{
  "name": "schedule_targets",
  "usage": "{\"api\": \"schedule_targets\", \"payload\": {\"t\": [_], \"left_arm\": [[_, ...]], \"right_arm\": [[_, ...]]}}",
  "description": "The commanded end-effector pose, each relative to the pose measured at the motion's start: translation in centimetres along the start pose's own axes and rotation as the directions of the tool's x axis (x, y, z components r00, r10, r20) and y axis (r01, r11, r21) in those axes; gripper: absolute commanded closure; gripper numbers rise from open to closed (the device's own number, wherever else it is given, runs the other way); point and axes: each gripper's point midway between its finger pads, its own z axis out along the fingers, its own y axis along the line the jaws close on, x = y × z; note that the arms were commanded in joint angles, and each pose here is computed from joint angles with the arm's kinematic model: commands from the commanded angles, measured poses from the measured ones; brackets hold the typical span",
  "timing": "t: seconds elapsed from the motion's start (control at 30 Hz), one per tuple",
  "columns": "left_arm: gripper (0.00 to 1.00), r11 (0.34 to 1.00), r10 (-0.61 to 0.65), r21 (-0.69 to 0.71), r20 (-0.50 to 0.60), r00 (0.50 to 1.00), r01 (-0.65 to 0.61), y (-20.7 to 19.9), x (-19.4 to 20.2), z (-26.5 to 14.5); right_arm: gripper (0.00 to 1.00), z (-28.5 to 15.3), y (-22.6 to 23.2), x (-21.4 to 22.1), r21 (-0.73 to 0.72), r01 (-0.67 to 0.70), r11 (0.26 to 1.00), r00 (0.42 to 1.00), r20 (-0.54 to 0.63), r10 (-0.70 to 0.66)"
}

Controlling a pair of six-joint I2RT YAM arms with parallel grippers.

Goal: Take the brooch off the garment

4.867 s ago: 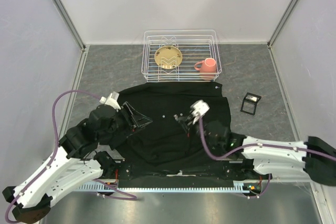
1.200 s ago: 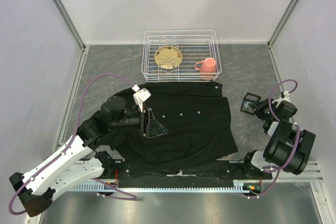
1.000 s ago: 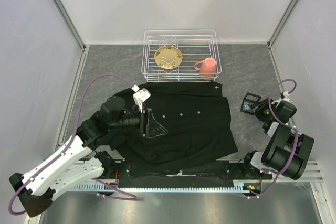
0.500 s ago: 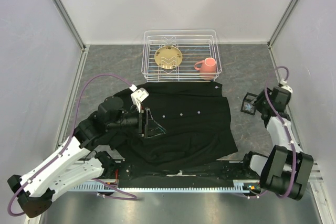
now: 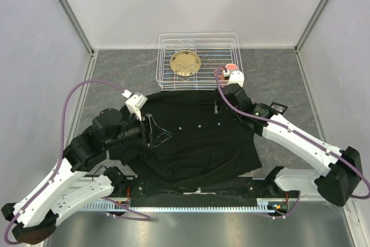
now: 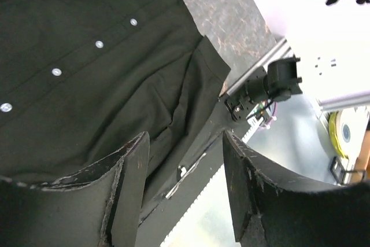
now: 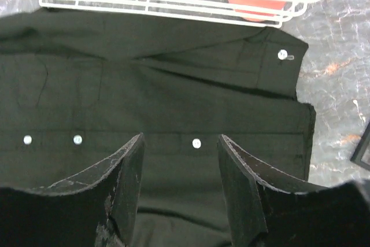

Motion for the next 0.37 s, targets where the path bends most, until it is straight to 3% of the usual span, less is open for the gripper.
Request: {"api": "schedule_targets", "payload": {"t": [0.0,0.2,0.27,0.33], "left_arm": [[0.39,0.997,-0.062,-0.036,0.165,0.984,0.069,-0.1,-2.7,-2.4],[0.37,0.990,-0.140,0.039,0.366,0.920,0.136,-0.5,-4.8,-5.0],[0.36,0.985,-0.170,0.099,0.465,0.869,0.140,-1.2,-6.2,-6.8],[0.32,0.977,-0.205,0.164,0.534,0.820,0.137,-2.1,-7.4,-8.6]], "right_arm": [[0.39,-4.0,0.5,-1.1,-0.087,-0.032,0.996,0.999,0.037,0.035],[0.29,-10.7,0.3,-4.3,-0.278,-0.046,0.959,0.981,0.168,0.096],[0.29,-12.7,0.1,-5.7,-0.321,-0.041,0.946,0.968,0.221,0.117],[0.18,-15.6,-1.0,-7.7,-0.343,-0.059,0.938,0.941,0.294,0.167]]}}
